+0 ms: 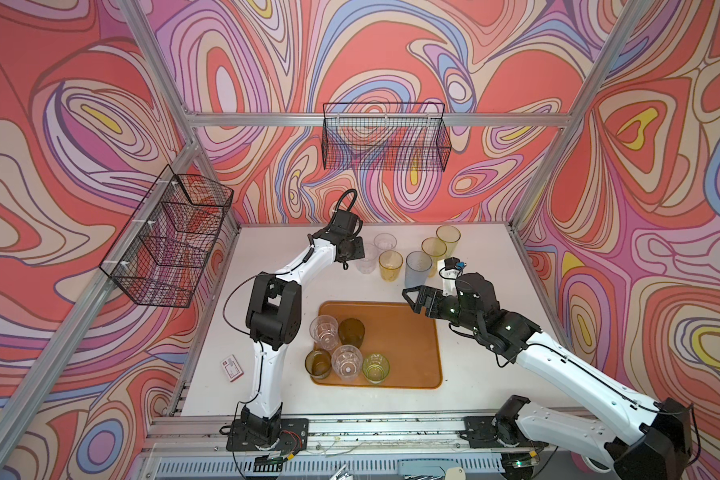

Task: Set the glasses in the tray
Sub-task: 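Lower the left gripper onto the clear glass rim and close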

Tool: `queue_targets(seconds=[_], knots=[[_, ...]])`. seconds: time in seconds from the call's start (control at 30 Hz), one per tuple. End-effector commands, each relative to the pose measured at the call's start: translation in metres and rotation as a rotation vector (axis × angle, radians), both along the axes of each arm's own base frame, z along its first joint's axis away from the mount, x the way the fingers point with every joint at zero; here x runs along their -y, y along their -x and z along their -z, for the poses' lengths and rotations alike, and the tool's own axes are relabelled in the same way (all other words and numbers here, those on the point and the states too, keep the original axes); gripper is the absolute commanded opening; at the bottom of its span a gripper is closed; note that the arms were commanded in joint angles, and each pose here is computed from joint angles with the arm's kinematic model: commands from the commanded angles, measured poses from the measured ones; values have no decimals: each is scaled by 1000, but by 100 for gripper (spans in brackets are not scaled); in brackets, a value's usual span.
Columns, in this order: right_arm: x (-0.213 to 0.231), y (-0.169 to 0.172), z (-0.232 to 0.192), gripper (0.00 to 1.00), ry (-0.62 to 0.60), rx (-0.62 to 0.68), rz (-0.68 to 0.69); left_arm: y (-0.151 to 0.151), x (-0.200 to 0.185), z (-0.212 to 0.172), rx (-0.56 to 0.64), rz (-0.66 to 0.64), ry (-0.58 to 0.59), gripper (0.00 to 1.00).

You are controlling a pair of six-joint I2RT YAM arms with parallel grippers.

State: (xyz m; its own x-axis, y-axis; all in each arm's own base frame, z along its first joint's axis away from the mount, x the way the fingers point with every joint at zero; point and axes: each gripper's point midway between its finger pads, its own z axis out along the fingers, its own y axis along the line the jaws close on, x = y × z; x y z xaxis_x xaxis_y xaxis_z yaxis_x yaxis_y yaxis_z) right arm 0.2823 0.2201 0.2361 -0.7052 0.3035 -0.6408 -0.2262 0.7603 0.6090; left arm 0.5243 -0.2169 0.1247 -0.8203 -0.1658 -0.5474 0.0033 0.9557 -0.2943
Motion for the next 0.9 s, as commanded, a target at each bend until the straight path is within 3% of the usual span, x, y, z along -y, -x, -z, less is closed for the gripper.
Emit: queue_targets(seconds=[0.0, 0.1, 0.4, 0.87], knots=[[0, -2, 4, 99, -3, -10, 7, -3, -11, 10, -31, -9, -50, 49], [1, -3, 7, 98, -3, -21, 17, -5, -12, 14, -38, -10, -62, 41], [0, -5, 7, 98, 1, -28, 23, -8, -17, 22, -46, -13, -86, 40], [2, -6, 12, 98, 4, -47, 40, -6, -19, 28, -62, -21, -94, 28]])
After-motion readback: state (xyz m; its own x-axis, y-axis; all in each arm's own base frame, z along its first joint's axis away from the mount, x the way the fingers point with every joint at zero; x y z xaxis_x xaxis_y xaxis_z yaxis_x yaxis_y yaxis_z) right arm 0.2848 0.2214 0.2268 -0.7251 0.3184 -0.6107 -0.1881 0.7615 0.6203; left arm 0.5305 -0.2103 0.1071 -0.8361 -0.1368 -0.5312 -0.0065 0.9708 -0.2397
